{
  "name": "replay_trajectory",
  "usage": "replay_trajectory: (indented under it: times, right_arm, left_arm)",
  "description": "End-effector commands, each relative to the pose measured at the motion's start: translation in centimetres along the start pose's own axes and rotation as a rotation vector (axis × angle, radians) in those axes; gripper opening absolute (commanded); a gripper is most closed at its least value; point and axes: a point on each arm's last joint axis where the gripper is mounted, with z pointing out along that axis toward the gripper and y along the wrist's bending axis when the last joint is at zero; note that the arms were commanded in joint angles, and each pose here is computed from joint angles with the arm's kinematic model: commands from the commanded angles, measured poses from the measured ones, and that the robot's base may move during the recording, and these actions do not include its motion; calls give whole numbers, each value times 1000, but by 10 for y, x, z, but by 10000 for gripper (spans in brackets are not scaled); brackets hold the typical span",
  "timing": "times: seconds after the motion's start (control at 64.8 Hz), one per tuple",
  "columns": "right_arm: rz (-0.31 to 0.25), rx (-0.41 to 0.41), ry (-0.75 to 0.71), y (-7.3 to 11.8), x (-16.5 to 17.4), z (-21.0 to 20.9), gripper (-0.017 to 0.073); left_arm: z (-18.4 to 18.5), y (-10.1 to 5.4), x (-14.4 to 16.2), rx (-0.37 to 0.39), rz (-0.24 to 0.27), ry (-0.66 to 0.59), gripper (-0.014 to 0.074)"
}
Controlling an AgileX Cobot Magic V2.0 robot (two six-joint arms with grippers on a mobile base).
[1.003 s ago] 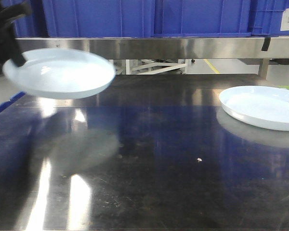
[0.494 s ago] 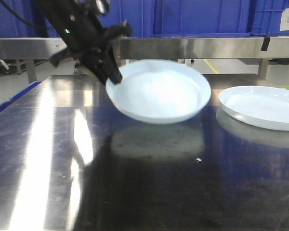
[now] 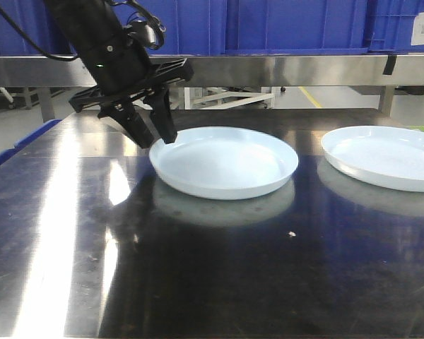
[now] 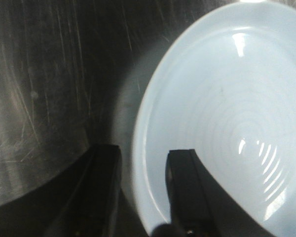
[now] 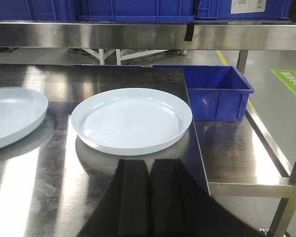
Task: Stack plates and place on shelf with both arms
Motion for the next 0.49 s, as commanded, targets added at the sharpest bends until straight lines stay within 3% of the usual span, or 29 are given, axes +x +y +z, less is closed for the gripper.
replay_trajectory:
  times: [0.0, 0.201, 0.417, 0.478]
  right_arm:
    - [-6, 1, -104, 0, -8, -2, 55]
    - [-6, 1, -104, 0, -8, -2, 55]
    - [-6, 1, -104, 0, -8, -2, 55]
    - [-6, 1, -104, 0, -8, -2, 55]
  left_arm:
    - [-55, -24, -10, 22, 42, -144, 348]
    - [-106, -36, -6, -68, 156, -244, 307]
    - [-156, -39, 18, -171, 258, -488, 87]
    - [-161, -36, 30, -191, 280, -554, 87]
